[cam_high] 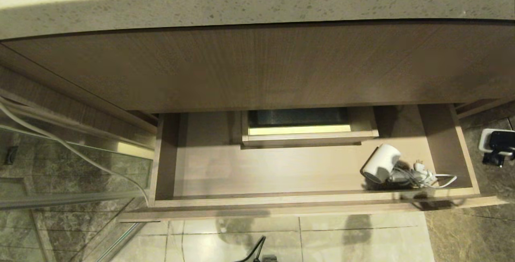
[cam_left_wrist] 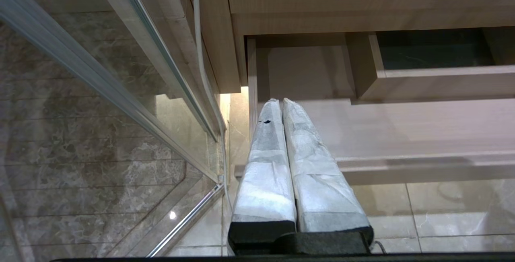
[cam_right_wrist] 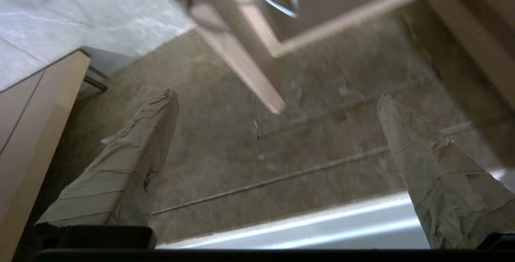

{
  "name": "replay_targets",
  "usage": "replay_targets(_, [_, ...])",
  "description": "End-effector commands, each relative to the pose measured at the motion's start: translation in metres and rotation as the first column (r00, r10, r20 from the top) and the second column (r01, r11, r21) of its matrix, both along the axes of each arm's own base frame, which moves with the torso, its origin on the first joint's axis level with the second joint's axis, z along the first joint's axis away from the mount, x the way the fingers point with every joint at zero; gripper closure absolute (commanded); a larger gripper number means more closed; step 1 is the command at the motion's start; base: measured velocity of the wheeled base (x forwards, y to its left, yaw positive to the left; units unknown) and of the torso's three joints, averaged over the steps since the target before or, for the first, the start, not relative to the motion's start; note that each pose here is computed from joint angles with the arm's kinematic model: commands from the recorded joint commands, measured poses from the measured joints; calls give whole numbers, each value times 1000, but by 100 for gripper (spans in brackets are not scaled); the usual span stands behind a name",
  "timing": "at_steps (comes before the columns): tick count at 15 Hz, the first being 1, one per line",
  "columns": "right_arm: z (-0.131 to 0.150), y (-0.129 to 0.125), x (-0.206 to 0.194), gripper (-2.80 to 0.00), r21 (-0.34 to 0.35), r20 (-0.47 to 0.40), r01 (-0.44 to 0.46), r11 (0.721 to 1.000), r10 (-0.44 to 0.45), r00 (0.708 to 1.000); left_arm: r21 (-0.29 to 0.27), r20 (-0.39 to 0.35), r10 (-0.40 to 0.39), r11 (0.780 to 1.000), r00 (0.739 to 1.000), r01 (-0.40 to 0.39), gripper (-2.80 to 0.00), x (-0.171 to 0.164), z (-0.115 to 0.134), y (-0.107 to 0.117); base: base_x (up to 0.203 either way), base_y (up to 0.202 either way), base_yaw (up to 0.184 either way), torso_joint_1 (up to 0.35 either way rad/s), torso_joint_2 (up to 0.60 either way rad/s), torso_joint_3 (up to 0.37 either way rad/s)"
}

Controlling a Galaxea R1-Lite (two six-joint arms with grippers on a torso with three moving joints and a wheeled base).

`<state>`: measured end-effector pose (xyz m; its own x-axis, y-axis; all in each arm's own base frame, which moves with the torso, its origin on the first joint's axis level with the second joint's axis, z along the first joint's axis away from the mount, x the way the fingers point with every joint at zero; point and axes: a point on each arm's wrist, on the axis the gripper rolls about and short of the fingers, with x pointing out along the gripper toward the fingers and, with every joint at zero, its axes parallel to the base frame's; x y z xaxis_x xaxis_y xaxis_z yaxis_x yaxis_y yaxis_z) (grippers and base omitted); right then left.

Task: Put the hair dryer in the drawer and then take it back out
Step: Pull open the drawer

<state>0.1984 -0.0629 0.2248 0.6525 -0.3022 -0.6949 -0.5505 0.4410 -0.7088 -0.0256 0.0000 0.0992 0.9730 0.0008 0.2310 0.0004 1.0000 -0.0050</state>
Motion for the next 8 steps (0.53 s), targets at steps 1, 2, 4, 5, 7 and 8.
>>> replay_targets(1, [-11, -16, 25, -280, 12, -50, 39, 999, -38, 998, -1, -38, 0, 1000, 999, -1, 0, 4, -11, 0, 0, 0, 0, 0, 0, 0])
replay_targets(2, [-16, -20, 33, -280, 17, -60, 42, 999, -41, 997, -1, -38, 0, 1000, 999, -1, 0, 4, -11, 0, 0, 0, 0, 0, 0, 0])
replay_targets(4, [-23, -25, 47, -280, 22, -76, 44, 999, -42, 996, 0, -38, 1, 1000, 999, -1, 0, 4, -11, 0, 0, 0, 0, 0, 0, 0])
replay_targets(5, [-28, -27, 52, -280, 27, -91, 45, 999, -42, 995, -1, -38, 0, 1000, 999, -1, 0, 4, -11, 0, 0, 0, 0, 0, 0, 0])
replay_targets(7, [-40, -32, 67, -280, 39, -121, 49, 998, -44, 992, -1, -38, 0, 1000, 999, -1, 0, 4, -11, 0, 0, 0, 0, 0, 0, 0])
replay_targets(8, [-45, -34, 75, -280, 49, -125, 59, 997, -52, 991, -1, -38, 0, 1000, 999, -1, 0, 4, -11, 0, 0, 0, 0, 0, 0, 0])
